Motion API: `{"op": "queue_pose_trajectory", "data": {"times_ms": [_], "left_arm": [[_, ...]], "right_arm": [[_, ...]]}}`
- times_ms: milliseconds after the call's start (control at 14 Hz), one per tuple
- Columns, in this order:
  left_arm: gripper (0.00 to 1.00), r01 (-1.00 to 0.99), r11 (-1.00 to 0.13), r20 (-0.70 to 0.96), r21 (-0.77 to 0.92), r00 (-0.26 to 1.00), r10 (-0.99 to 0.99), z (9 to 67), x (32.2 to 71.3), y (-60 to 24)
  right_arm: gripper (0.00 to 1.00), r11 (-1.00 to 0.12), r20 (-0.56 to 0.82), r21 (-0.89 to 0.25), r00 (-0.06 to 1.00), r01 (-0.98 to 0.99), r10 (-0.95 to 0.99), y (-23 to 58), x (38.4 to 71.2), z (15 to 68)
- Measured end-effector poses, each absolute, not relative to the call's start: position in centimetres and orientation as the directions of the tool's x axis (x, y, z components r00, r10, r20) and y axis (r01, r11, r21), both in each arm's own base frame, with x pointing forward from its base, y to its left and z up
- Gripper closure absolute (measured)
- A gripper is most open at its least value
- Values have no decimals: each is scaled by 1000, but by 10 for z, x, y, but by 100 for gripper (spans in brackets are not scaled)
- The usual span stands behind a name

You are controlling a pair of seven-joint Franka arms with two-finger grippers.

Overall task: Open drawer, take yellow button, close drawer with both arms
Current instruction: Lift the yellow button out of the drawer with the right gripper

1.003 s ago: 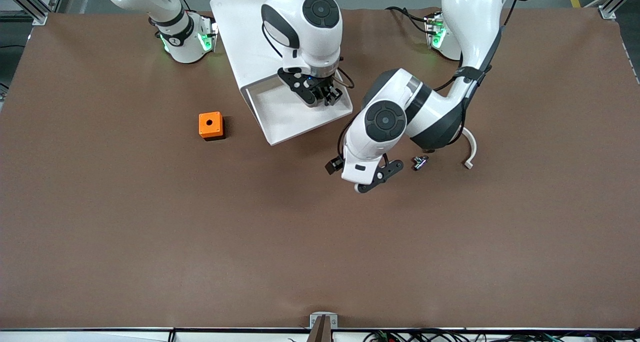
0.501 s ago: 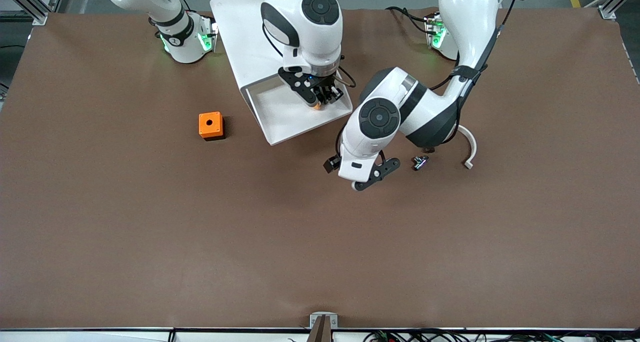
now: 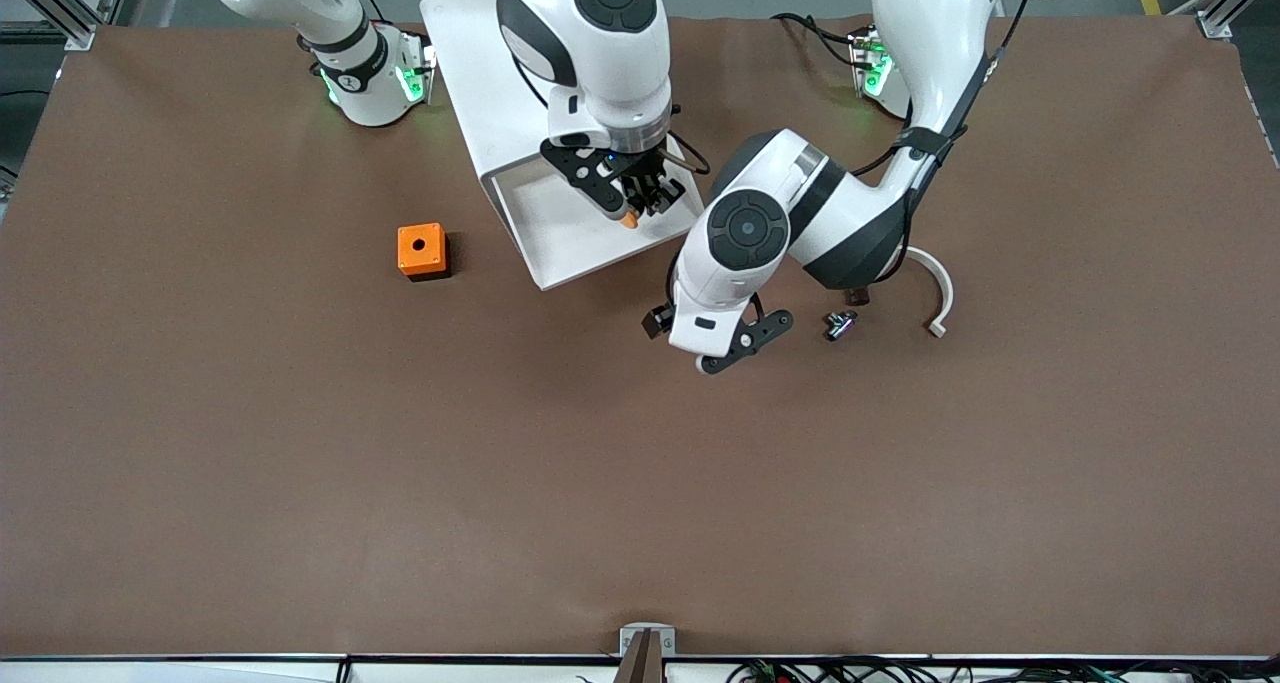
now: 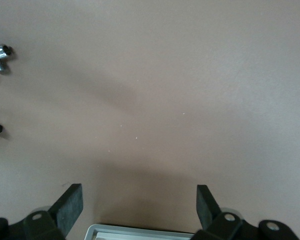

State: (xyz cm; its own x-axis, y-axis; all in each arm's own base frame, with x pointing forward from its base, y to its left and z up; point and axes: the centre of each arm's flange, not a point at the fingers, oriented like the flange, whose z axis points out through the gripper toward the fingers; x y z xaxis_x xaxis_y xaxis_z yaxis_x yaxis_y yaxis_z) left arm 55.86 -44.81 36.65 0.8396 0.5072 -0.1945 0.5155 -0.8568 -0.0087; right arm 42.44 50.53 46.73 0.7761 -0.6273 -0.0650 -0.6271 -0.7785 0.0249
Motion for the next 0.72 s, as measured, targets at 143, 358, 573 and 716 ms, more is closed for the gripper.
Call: {"op": "queue_pose_trajectory", "data": {"times_ms": [143, 358, 573, 716], "left_arm": [[0, 507, -862, -197, -14, 843, 500, 364, 554, -451], [0, 497, -868, -199, -20, 849, 490, 363, 548, -455], [0, 479, -877, -211, -28, 855, 474, 358, 537, -462], [0, 457, -889, -226, -31, 863, 452, 357, 524, -472]], "right_arm": [[58, -836, -76, 48, 832, -547, -549, 473, 440, 491], [58, -885, -99, 46, 880, -463, -465, 384, 486, 538], [58, -908, -101, 22, 903, -418, -418, 271, 541, 559], [58, -922, -83, 41, 918, -386, -388, 188, 576, 545]]}}
